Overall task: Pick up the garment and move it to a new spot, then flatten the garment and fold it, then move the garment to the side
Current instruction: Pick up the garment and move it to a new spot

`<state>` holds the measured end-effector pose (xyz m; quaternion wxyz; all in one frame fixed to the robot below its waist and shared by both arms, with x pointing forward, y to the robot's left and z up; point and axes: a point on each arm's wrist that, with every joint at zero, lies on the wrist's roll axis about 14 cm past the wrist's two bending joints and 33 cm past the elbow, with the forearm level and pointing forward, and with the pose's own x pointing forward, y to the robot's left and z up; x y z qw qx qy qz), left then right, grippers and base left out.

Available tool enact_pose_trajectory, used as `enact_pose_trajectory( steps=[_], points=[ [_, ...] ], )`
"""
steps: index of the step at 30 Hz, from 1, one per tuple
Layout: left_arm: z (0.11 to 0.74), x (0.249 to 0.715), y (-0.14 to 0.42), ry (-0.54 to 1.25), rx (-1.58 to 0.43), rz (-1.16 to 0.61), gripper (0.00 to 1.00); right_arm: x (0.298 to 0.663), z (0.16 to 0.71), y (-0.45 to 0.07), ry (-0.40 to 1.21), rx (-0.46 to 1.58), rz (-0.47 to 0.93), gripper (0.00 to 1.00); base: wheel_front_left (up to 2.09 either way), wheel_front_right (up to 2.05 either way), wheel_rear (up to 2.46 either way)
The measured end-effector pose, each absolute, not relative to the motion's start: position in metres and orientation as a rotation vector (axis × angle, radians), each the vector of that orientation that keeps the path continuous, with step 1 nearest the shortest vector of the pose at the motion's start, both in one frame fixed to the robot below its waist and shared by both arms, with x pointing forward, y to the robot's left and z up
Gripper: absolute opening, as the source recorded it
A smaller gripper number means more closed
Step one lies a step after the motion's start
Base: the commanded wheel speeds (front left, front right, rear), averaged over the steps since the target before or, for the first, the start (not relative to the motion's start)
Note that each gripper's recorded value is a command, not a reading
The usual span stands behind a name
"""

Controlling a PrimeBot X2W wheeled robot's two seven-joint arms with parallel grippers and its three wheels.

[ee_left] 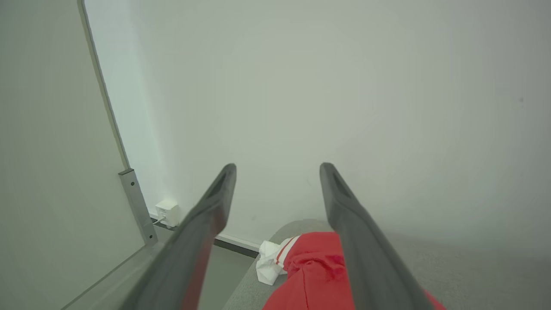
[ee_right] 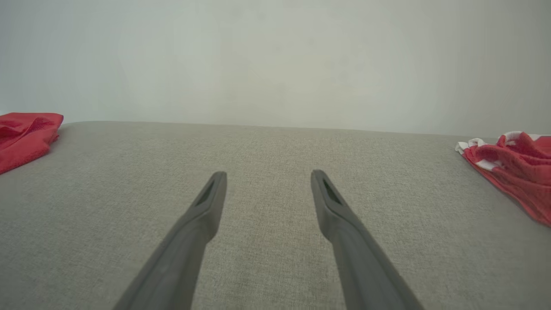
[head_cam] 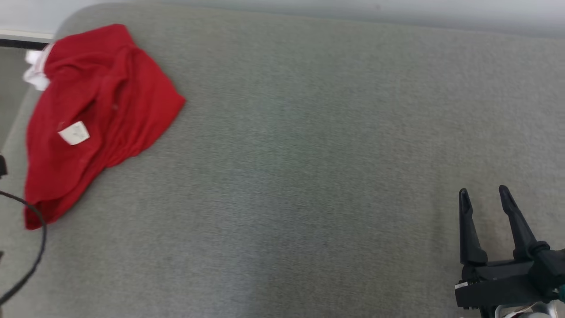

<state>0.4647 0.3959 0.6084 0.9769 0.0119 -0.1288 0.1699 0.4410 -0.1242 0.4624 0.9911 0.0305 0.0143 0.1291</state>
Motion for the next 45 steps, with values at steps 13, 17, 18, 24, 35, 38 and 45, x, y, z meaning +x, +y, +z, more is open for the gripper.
enact_pose_trajectory(
  steps=[13, 17, 18, 24, 35, 38, 45],
  points=[
    [0.508, 0.544, 0.389, 0.108, -0.009, 0.296, 1.00, 0.438, 0.436, -0.180, 0.103, 0.012, 0.104, 1.00, 0.00, 0.00, 0.00],
    [0.468, 0.548, 0.387, 0.267, -0.045, 0.299, 1.00, 0.437, 0.431, -0.186, 0.120, -0.001, 0.087, 1.00, 0.00, 0.00, 0.00],
    [0.458, 0.548, 0.386, 0.313, -0.046, 0.296, 1.00, 0.437, 0.429, -0.187, 0.126, -0.003, 0.084, 1.00, 0.00, 0.00, 0.00],
    [0.426, 0.543, 0.386, 0.467, -0.071, 0.303, 1.00, 0.439, 0.429, -0.190, 0.129, -0.013, 0.075, 1.00, 0.00, 0.00, 0.00],
    [0.413, 0.542, 0.372, 0.518, -0.127, 0.281, 0.00, 0.440, 0.433, -0.189, 0.118, -0.010, 0.073, 1.00, 0.00, 0.00, 0.00],
    [0.442, 0.550, 0.377, 0.396, -0.084, 0.275, 0.00, 0.439, 0.436, -0.188, 0.109, -0.006, 0.074, 1.00, 0.00, 0.00, 0.00],
    [0.535, 0.572, 0.364, 0.085, -0.013, 0.207, 0.00, 0.434, 0.445, -0.180, 0.079, 0.032, 0.087, 1.00, 0.00, 0.00, 0.00]
  ],
)
